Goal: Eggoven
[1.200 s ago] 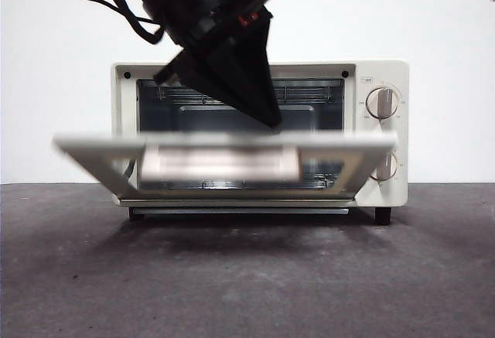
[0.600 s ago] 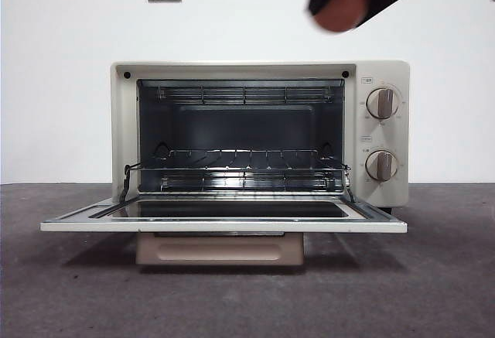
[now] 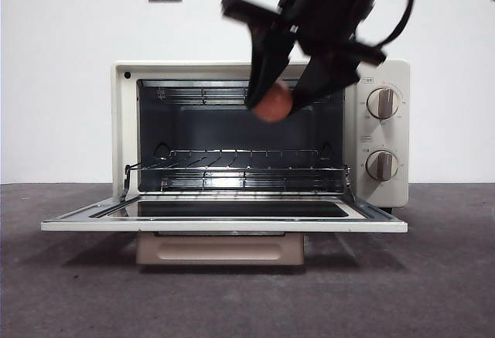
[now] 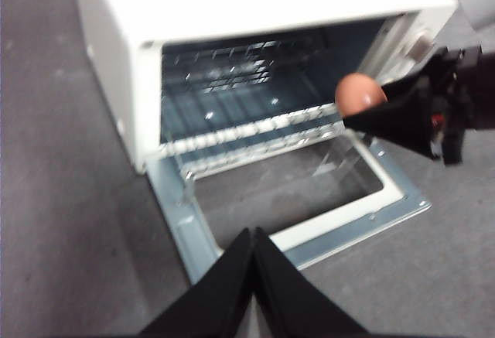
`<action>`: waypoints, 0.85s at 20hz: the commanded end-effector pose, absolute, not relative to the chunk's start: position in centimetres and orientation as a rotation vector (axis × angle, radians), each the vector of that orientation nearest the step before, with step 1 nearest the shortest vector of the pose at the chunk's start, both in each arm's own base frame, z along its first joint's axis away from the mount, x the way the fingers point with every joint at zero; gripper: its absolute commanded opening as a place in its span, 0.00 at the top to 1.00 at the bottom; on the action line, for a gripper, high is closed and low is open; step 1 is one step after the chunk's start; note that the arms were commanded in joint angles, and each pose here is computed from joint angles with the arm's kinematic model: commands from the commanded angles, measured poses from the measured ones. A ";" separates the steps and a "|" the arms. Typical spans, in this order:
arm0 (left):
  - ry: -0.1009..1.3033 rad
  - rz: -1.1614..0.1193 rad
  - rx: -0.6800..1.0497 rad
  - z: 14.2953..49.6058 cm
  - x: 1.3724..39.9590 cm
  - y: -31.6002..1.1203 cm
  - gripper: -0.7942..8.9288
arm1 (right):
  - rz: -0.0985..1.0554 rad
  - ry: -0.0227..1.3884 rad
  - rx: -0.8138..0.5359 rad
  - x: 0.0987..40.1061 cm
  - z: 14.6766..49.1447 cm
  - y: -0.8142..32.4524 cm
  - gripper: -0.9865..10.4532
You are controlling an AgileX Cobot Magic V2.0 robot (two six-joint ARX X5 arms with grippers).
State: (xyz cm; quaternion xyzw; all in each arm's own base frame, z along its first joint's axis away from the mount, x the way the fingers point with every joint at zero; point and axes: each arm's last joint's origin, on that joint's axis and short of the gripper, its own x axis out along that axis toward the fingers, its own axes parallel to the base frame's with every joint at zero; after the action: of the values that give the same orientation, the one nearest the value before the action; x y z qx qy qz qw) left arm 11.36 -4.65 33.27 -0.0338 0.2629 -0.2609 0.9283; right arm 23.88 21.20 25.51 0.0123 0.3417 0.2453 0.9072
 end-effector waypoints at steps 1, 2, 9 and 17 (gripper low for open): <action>0.549 -0.525 -0.077 32.9 10.9 -4.4 0.91 | 0.497 0.684 0.030 25.0 24.8 21.9 0.91; 0.557 -0.523 -0.070 32.8 10.7 -4.3 0.91 | 0.491 0.685 0.032 25.4 24.4 22.0 0.91; 0.552 -0.525 -0.066 32.8 9.8 -4.0 0.91 | 0.412 0.701 0.042 27.5 22.1 21.7 0.91; 0.554 -0.525 -0.067 32.8 9.8 -4.0 0.91 | 0.395 0.728 0.057 28.2 20.6 22.0 0.91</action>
State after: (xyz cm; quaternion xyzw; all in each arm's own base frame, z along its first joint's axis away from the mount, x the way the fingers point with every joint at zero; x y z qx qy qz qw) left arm 9.72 -3.92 32.58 -0.0344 0.2749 -0.2532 0.9269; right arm 28.03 21.35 21.03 0.0250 0.3466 0.1911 0.9180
